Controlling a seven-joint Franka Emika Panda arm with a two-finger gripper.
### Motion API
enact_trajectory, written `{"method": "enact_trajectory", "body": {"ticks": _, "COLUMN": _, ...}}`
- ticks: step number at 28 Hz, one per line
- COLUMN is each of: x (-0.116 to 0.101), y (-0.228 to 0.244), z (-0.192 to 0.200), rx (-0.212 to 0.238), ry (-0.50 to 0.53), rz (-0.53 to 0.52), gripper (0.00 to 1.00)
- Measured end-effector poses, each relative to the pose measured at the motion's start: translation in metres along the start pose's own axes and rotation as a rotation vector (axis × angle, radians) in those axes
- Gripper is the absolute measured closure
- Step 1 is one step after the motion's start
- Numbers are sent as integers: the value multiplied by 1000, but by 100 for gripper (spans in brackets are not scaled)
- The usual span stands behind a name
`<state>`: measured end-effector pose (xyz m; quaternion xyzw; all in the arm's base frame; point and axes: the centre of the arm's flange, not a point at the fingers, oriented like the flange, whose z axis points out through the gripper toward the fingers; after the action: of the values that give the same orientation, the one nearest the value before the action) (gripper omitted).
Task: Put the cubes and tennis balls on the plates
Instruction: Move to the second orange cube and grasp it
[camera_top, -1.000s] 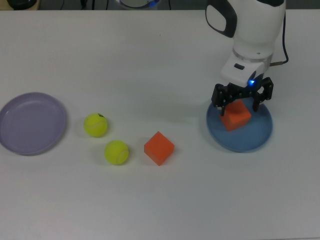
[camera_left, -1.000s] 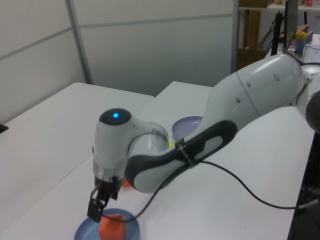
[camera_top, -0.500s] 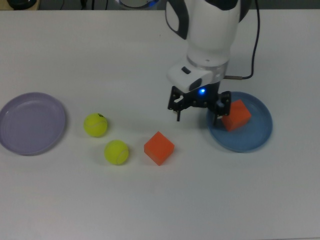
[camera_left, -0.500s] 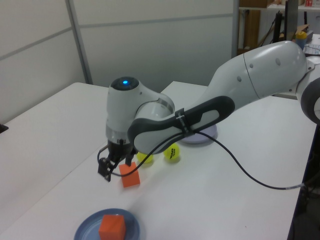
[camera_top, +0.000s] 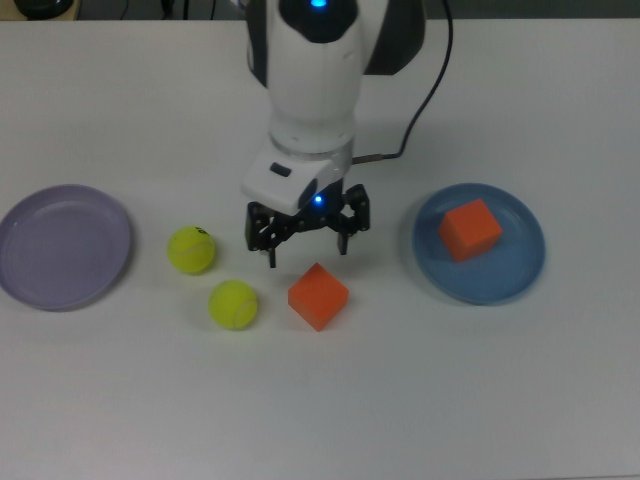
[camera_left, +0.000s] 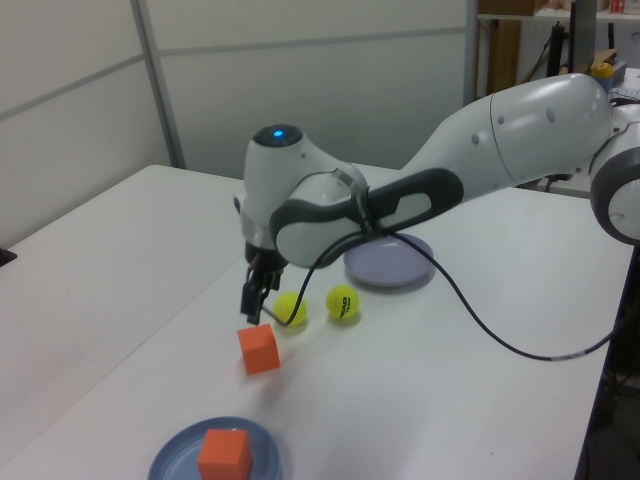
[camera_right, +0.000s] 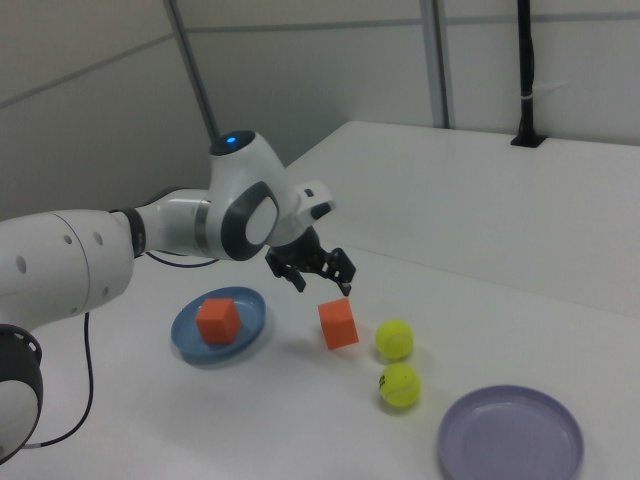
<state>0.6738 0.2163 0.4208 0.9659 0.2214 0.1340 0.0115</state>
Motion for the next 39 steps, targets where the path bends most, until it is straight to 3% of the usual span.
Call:
{"method": "enact_trajectory", "body": {"ticks": 11, "x": -6, "y": 7, "z": 13, "rx": 81, "ry": -30, "rz": -150, "gripper": 0}}
{"method": "enact_trajectory", "body": {"ticks": 21, "x": -7, "y": 2, "z": 36, "rx": 148, "ry": -41, "rz": -185, "gripper": 0}}
{"method": "enact_trajectory", "body": {"ticks": 39, "x": 2, "y": 15, "z": 71, "rx": 155, "ry": -45, "rz": -282, "gripper": 0}}
